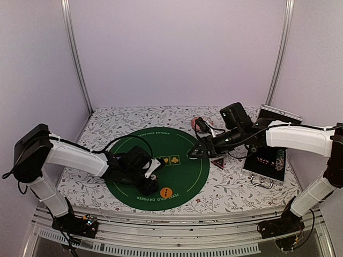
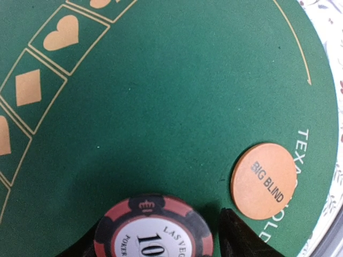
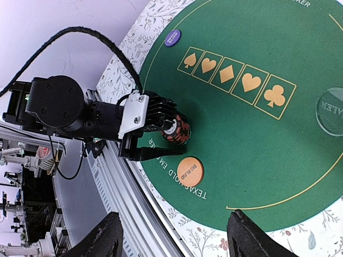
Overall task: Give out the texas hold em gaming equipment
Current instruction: Place the poker chips pile at the big blind area.
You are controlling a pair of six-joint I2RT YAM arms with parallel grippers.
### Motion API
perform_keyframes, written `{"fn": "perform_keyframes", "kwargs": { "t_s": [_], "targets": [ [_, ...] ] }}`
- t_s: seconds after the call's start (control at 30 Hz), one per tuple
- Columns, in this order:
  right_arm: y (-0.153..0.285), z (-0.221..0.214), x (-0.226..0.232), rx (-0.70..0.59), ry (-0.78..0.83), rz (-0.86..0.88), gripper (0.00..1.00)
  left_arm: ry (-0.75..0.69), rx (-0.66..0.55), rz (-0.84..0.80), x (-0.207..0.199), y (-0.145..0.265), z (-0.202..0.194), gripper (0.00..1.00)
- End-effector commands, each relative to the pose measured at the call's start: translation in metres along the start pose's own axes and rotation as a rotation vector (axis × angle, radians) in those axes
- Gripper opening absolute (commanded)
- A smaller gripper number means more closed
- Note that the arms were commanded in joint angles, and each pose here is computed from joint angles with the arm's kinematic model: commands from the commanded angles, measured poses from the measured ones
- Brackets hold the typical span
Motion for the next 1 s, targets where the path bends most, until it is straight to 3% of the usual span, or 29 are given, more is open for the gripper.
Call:
{"fn": "perform_keyframes", "kwargs": {
  "t_s": [0.0,0.2,0.53,0.57,0.67,0.8,0.97],
  "targets": [
    [0.014,0.014,0.010,-0.049,0.042,-0.001,0.68,0.010,-0.001,0.010,0.004,0.001,-0.004,0.66],
    [0.017,0.016,0.009,-0.053,0.043,-0.008,0.69,0.005,-0.028,0.025,0.004,0.008,0.003,0.79],
    [0.031,0.021,0.010,-0.088,0.058,-0.044,0.72,-0.012,-0.106,0.021,0.001,0.034,0.026,0.89],
    [0.034,0.022,0.010,-0.095,0.058,-0.052,0.73,-0.016,-0.115,0.011,-0.001,0.037,0.029,0.89],
    [0.049,0.029,0.005,-0.137,0.056,-0.101,0.99,-0.029,-0.155,-0.014,-0.005,0.049,0.040,0.90],
    [0.085,0.043,-0.014,-0.215,0.051,-0.318,0.99,-0.041,-0.252,-0.038,-0.010,0.078,0.061,0.91],
    [0.145,0.053,-0.041,-0.235,0.203,-0.804,0.99,-0.023,-0.348,-0.029,-0.003,0.119,0.087,0.96]
  ]
}}
Point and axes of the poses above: each gripper's point midway between its finger pads, its own y axis back along the fingers, its own x axis along the line the jaws close on, z = x × y, the point moved 7 cm from there along y, back along the fingers, and after that the axes turned 6 degrees about y, right-handed, at the moved point
